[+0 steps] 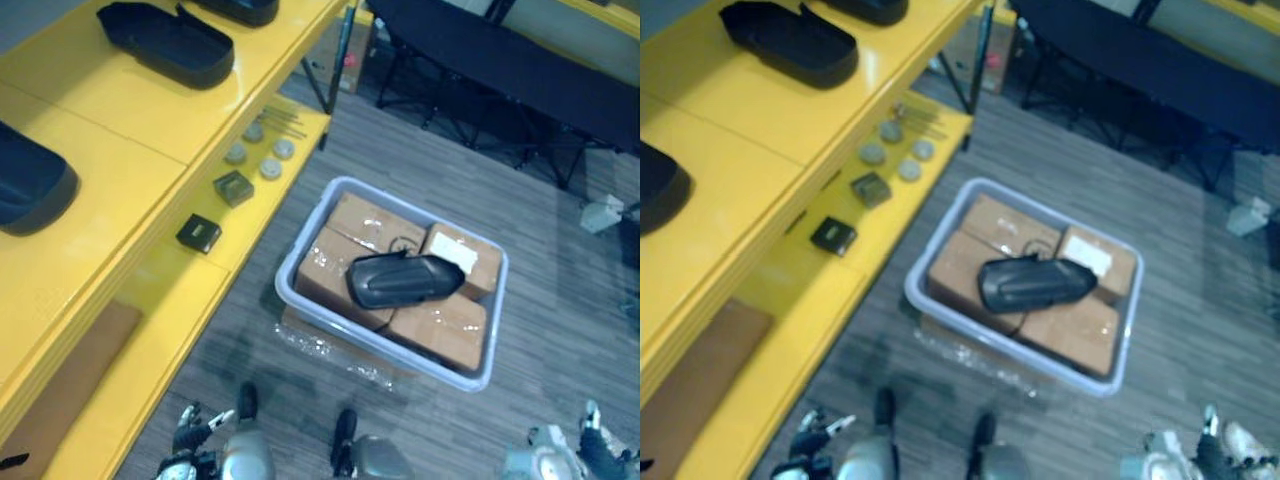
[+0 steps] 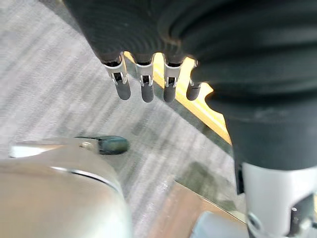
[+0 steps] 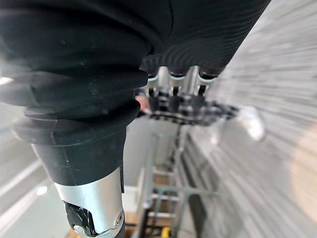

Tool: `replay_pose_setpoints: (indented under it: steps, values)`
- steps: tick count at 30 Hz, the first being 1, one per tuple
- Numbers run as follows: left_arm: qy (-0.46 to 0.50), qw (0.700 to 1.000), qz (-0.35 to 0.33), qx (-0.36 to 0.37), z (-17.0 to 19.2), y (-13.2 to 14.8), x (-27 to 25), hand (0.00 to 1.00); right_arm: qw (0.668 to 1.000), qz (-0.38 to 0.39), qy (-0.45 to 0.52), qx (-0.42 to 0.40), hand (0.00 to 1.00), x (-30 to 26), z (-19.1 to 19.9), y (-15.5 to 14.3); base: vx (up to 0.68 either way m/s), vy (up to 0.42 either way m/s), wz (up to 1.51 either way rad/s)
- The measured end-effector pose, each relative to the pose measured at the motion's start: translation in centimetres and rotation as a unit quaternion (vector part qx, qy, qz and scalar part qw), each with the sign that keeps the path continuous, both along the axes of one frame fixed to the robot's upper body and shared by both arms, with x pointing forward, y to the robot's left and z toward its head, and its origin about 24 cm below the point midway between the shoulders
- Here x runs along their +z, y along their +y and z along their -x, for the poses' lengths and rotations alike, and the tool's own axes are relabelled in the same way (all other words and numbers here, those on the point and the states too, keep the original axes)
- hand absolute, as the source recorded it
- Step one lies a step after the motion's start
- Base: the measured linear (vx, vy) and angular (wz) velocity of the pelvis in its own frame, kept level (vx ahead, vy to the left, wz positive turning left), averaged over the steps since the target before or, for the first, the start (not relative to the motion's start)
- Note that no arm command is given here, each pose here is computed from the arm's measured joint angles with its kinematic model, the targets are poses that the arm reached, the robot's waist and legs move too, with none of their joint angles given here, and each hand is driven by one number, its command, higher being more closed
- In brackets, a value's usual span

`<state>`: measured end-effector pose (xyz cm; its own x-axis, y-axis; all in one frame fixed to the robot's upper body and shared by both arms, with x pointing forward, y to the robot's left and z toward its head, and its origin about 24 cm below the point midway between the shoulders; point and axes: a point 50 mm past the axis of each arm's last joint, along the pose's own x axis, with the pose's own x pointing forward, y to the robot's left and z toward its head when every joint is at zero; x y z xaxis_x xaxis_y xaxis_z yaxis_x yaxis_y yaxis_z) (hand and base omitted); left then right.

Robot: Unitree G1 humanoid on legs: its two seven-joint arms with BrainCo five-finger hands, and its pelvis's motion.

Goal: Walk over and take plastic housings, then place them on the shelf

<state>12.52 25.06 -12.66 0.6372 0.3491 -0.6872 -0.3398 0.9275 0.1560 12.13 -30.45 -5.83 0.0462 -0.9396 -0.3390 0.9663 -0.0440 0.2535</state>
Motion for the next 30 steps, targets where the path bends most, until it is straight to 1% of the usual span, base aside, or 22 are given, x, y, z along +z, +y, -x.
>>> replay_pose_setpoints:
  steps: [2,7,10,14,18,20,26,30]
  values:
    - [0.002,1.000,0.010,0.011,-0.3,0.0,0.0,0.00,1.000,-0.009,-0.018,0.000,0.00,0.2,-1.4,0.2,0.05,0.037,0.10]
    - [-0.002,1.000,0.015,0.015,-0.4,-0.1,0.0,0.00,0.997,0.014,-0.075,0.019,0.00,3.0,-6.3,0.4,0.08,0.050,0.14]
    - [-0.014,1.000,0.017,0.012,-0.6,0.0,0.2,0.00,0.994,0.018,-0.103,0.016,0.00,4.2,-7.7,-0.1,0.07,0.036,0.20]
    - [-0.033,0.999,0.035,0.017,-0.8,-0.2,0.3,0.00,0.991,0.014,-0.133,-0.012,0.00,5.2,-8.1,-1.7,0.01,0.018,0.07]
    - [-0.034,0.999,0.039,0.013,-0.9,-0.3,0.3,0.00,0.991,0.014,-0.128,-0.027,0.00,5.4,-7.9,-3.0,-0.07,0.023,0.03]
    - [-0.026,0.999,0.041,0.015,-0.6,-0.3,0.1,0.00,0.992,0.001,-0.123,-0.040,0.00,5.2,-8.0,-3.7,-0.08,0.023,0.04]
    - [-0.031,0.998,0.050,0.030,-0.6,-0.2,0.1,0.00,0.993,0.004,-0.107,-0.040,0.00,5.5,-8.3,-4.8,-0.07,0.016,0.06]
    - [-0.019,0.998,0.053,0.024,-0.3,-0.5,-0.3,0.00,0.992,0.021,-0.116,-0.045,0.00,6.7,-8.6,-6.3,-0.03,0.002,0.07]
